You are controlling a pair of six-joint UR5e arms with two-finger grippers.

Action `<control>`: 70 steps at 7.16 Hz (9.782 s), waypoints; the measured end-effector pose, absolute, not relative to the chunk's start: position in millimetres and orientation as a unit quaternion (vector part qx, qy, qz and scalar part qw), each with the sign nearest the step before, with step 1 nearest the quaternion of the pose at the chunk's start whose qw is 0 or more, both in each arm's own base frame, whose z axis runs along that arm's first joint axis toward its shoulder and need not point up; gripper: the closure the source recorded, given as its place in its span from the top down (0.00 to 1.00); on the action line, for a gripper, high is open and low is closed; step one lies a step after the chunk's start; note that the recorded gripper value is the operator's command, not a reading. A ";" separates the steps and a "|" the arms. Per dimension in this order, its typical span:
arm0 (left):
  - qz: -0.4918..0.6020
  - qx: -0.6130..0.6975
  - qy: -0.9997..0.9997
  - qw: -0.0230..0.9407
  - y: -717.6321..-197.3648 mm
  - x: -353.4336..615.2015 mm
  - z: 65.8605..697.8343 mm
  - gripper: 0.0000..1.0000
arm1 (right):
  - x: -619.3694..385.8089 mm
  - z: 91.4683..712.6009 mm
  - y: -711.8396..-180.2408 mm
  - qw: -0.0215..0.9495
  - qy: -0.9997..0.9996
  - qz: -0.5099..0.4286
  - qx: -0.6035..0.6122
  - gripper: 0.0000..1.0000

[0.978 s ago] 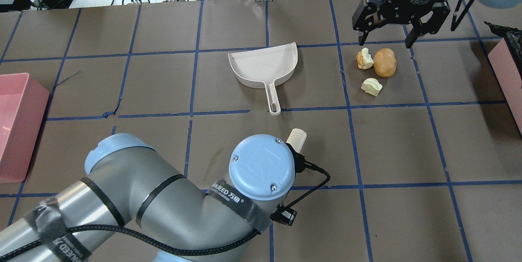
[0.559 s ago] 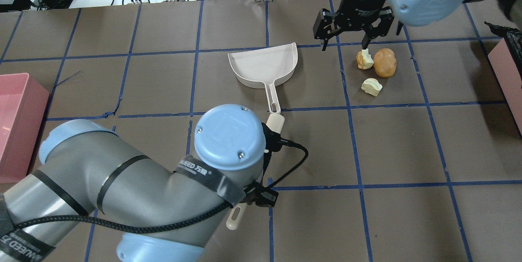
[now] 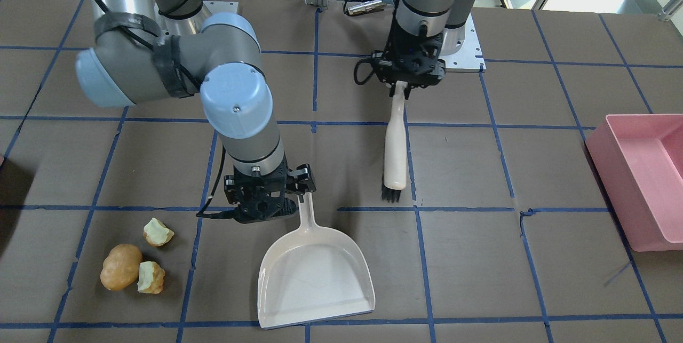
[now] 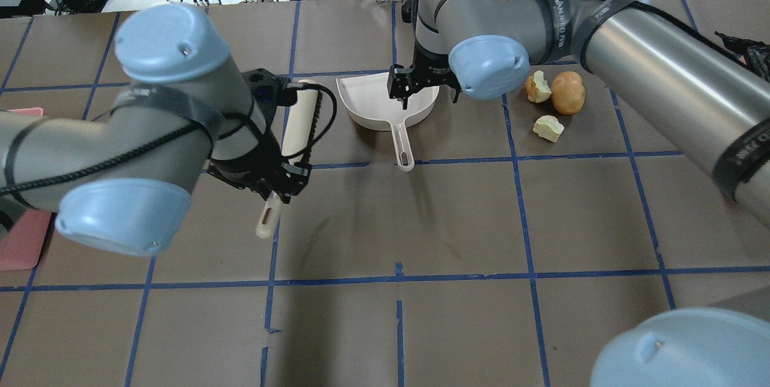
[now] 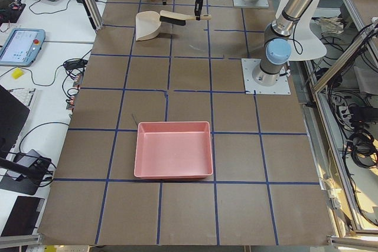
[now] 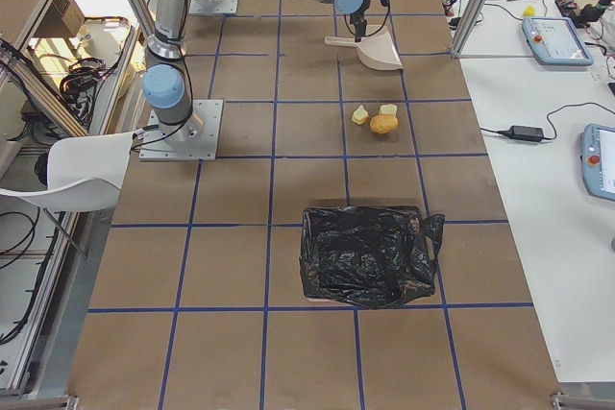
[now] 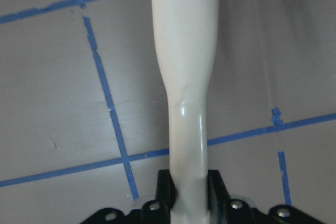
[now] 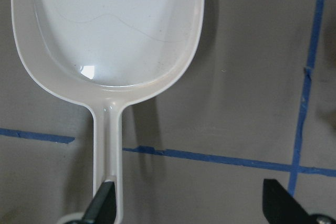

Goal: Sweep and dump trash in nearest bin
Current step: 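Grasp the dustpan handle with the right gripper while the left gripper carries the brush, then place the dustpan beside the bread with the right gripper while the left brings the brush, then sweep the bread pieces into the dustpan with the brush in the left gripper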

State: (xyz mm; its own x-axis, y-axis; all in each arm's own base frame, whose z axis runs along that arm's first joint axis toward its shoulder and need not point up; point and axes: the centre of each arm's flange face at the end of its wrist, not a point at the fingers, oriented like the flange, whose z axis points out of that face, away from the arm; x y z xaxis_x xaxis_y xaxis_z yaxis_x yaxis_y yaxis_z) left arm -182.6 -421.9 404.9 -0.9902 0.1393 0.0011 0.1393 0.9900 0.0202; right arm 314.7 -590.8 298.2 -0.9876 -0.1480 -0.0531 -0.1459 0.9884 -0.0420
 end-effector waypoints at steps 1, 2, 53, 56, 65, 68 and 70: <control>0.008 0.066 0.998 0.000 -435.2 -159.0 413.0 0.00 | 334.8 277.8 -583.0 0.026 0.996 -0.021 -0.082 0.94; 0.009 0.067 0.998 0.001 -438.5 -148.2 416.5 0.00 | 344.4 262.7 -572.6 0.018 0.996 -0.022 -0.089 0.94; -0.038 0.118 0.990 -0.065 -558.0 -588.4 247.2 0.01 | -272.3 257.7 -654.6 0.050 0.699 -0.020 -0.713 0.00; -0.036 0.120 0.990 -0.061 -572.1 -576.1 238.0 0.01 | -272.5 257.2 -653.9 0.052 0.699 -0.019 -0.713 0.00; -0.024 0.157 0.985 -0.067 -496.8 -652.0 221.0 0.01 | -263.5 248.9 -653.3 0.056 0.702 -0.018 -0.710 0.00; -0.052 0.180 0.978 -0.088 -479.3 -680.3 255.2 0.02 | -256.2 247.9 -655.4 0.059 0.698 -0.018 -0.713 0.00; -0.062 0.194 0.974 -0.096 -463.2 -696.7 268.8 0.02 | -254.4 246.6 -655.4 0.063 0.698 -0.019 -0.713 0.00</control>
State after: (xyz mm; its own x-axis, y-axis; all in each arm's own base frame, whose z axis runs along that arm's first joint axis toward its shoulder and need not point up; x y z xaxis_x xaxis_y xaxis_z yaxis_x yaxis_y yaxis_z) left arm -696.7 -463.2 268.8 -0.9066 0.3893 0.1630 0.3655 0.9173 -0.1579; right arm -254.4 -655.4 246.6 0.0246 -0.9978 -0.0609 -0.9931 -0.0174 -0.1162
